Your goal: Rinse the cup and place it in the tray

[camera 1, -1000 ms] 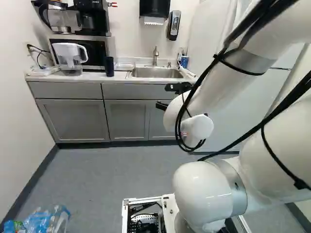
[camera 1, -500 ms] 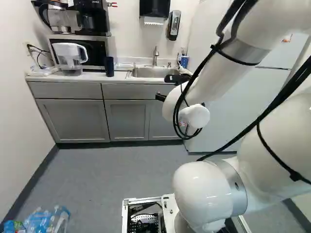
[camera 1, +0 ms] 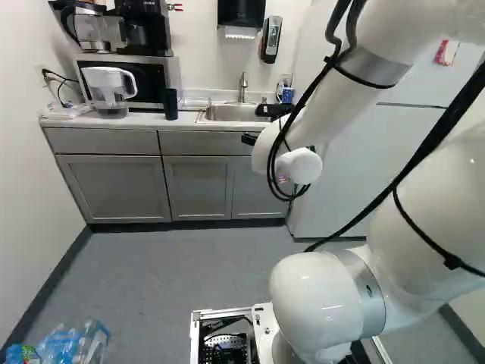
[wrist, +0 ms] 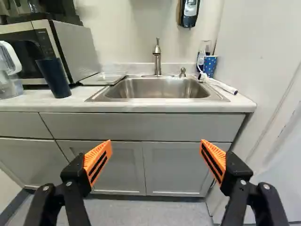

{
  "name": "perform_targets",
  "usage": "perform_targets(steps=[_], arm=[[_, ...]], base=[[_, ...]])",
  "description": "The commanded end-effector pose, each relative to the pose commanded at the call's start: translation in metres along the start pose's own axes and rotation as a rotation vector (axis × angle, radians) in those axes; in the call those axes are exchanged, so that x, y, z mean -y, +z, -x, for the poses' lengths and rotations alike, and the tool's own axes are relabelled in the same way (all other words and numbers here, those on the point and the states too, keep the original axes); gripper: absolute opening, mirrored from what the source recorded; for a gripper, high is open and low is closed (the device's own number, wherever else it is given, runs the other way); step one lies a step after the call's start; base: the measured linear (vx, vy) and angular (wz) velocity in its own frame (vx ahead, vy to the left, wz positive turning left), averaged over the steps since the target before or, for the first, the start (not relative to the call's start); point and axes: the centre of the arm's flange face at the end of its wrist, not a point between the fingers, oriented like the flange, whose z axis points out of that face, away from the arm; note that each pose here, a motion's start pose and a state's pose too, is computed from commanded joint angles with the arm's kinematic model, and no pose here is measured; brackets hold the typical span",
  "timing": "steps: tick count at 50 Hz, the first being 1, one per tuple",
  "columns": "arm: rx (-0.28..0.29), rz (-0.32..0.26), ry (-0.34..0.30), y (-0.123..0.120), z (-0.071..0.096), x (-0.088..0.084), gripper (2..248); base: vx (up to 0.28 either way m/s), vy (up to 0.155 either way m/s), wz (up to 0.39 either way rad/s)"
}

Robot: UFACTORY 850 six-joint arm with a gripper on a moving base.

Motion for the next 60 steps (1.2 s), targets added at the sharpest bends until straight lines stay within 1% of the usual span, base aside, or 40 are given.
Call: perform_targets(steps=[17,60], arm=[[-0.017,-0.008,-0.001,0.018,-0.020,0.003,247],[-0.053,-0.025,-0.004,0.055,-0.068,0.011,247]], base=[[0.000,0.000,0.000],[0.000,0.000,0.000]])
